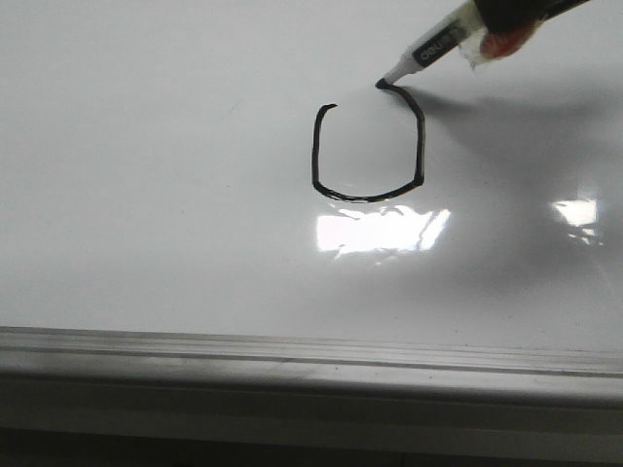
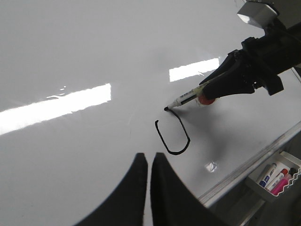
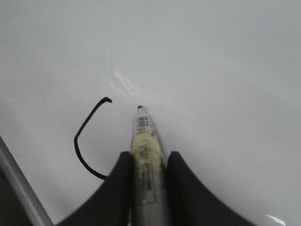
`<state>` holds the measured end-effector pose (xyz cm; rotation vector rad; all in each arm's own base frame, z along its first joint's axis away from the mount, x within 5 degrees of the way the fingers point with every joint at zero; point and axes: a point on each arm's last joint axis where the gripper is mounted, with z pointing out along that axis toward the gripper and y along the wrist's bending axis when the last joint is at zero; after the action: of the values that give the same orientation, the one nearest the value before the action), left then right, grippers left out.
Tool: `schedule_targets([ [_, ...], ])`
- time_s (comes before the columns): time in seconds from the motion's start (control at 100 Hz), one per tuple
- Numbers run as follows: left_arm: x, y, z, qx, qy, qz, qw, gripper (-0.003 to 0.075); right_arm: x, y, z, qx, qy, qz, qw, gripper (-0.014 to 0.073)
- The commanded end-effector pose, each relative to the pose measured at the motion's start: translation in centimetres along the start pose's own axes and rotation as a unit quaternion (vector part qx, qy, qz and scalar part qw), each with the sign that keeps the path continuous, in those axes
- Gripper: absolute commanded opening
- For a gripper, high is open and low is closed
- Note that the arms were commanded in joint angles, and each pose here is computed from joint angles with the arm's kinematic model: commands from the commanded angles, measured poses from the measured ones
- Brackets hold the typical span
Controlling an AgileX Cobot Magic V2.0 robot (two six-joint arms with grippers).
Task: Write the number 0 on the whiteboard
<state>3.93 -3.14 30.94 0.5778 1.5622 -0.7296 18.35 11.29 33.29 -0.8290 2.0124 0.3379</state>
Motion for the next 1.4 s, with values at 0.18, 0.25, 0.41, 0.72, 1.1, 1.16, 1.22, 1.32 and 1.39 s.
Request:
schedule_targets([
  [0.18,-1.2,-0.4,0.0,0.019,-0.036,0.002,0.999,-0.0020,-0.9,0.3,1.6,0.003,-0.002,-0.039,0.999,-0.0044],
  [0.25,-1.2,-0.4,0.0,0.019,-0.036,0.002,0.999,-0.0020,-0.8,0.6,1.9,-0.004,0.002,-0.042,0.999,-0.0044],
  [0.41,-1.2,-0.4,0.0,0.019,-0.036,0.002,0.999,-0.0020,-0.8,1.5,2.3,-0.024,0.008,-0.052,0.998,-0.0044],
  [0.72,-1.2,-0.4,0.0,0.019,-0.036,0.002,0.999,-0.0020,-0.3,1.9,2.2,-0.040,0.037,-0.054,0.997,-0.0044],
  [1.1,-1.2,-0.4,0.0,0.019,-0.036,0.002,0.999,-0.0020,-1.5,1.8,0.8,-0.027,-0.008,-0.057,0.998,-0.0044],
  [1.16,-1.2,-0.4,0.0,0.019,-0.036,0.002,0.999,-0.0020,-2.7,1.6,-0.2,-0.019,-0.036,-0.059,0.997,-0.0045],
  [1.22,-1.2,-0.4,0.0,0.019,-0.036,0.002,0.999,-0.0020,-4.0,1.5,-1.4,-0.013,-0.065,-0.062,0.996,-0.0049],
  [1.32,-1.3,-0.5,0.0,0.022,-0.041,0.002,0.999,-0.0020,-6.3,1.4,-3.7,-0.005,-0.111,-0.068,0.991,-0.0048],
  [1.39,-1.5,-0.6,0.0,0.026,-0.048,0.004,0.999,-0.0019,-7.4,1.4,-4.7,-0.008,-0.119,-0.072,0.990,-0.0048],
])
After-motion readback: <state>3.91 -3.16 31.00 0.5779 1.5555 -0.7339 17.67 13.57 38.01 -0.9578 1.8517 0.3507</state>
